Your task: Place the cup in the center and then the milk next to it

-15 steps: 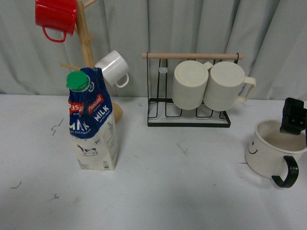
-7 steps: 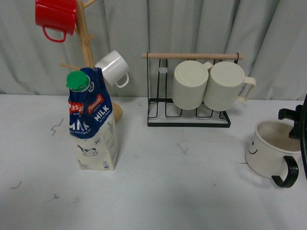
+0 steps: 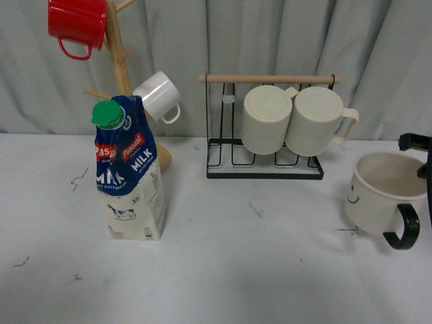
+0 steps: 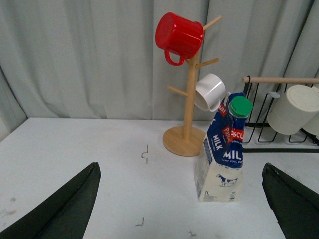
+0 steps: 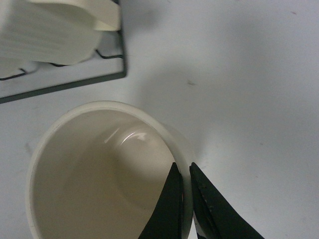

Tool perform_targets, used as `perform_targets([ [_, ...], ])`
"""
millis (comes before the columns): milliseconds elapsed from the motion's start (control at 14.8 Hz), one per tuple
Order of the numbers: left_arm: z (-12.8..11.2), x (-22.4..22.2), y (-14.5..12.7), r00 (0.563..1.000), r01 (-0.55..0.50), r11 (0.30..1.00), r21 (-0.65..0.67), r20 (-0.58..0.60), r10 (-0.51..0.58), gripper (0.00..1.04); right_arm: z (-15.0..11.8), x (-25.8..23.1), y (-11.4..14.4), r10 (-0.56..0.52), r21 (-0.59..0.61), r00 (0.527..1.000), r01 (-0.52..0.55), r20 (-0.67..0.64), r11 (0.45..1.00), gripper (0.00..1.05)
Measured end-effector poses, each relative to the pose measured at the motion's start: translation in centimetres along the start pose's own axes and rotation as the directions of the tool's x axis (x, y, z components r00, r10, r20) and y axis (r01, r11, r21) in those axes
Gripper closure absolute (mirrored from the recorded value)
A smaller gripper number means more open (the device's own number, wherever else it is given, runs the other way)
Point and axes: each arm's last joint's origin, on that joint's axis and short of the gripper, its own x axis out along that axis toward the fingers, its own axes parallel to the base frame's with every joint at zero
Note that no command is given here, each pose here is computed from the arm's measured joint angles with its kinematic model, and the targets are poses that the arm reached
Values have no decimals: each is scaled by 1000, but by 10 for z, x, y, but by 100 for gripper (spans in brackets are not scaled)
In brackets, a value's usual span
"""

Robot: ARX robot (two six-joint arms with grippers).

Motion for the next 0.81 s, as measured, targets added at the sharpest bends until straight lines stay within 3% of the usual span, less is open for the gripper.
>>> perform_targets([
  [404, 0, 0, 0, 1000, 0, 1000, 0, 0, 0, 7, -3, 7, 65, 152, -121, 988, -153, -18, 981, 101],
  [809, 0, 0, 0, 1000, 0, 1000, 0, 0, 0, 7, -14, 31, 80, 169, -90, 982, -176, -84, 980, 101],
])
